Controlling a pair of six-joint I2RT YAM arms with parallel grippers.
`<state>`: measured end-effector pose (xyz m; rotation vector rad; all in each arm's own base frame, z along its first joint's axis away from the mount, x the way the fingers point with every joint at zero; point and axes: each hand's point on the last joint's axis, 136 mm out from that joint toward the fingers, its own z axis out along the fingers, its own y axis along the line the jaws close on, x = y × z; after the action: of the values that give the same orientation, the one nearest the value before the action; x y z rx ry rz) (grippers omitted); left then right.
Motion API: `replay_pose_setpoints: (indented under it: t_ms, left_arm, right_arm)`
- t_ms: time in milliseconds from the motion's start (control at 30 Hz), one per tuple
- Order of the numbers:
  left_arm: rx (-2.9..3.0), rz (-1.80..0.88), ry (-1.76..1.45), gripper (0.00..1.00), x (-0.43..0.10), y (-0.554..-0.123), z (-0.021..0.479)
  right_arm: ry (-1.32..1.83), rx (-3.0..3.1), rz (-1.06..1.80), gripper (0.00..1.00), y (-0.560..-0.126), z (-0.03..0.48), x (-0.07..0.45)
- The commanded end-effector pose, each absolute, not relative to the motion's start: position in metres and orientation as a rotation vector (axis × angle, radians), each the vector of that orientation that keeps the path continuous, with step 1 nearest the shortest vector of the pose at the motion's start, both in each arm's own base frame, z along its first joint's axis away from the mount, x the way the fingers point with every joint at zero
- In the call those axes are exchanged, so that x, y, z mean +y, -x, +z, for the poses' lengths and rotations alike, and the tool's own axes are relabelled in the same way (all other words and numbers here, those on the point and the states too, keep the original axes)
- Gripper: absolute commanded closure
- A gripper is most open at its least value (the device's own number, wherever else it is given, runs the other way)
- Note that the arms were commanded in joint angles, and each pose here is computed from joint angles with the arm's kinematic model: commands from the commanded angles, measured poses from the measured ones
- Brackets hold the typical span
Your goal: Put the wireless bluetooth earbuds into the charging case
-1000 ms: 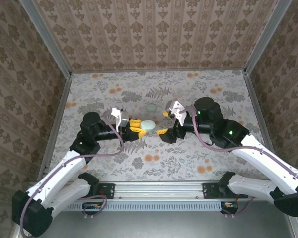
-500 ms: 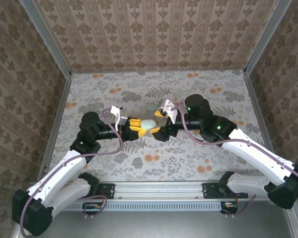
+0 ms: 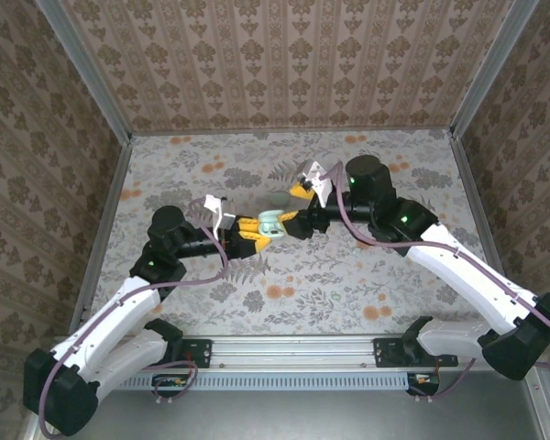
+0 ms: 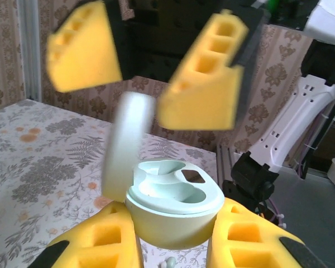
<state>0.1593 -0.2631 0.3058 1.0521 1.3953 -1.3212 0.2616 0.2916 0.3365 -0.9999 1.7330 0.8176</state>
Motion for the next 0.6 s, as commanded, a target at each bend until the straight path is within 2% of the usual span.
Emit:
replay_pose_setpoints:
  t_ms: [0, 200, 567]
  left_arm:
    - [1.35, -1.342, -1.09, 0.92, -0.263, -0.151, 0.309]
    - [1.357, -1.337, -1.064, 0.93, -0.262, -0.159, 0.309]
    - [1.376, -1.34, -0.988, 0.93, -0.255, -0.179, 0.307]
  right_arm:
    - [0.942, 1.776, 0.803, 0.2, -0.275, 0.337, 0.289]
    - [0.901, 1.824, 0.798, 0.2, -0.284, 0.33, 0.284]
    - [0.891, 1.807, 0.852, 0.19, -0.267, 0.342, 0.276]
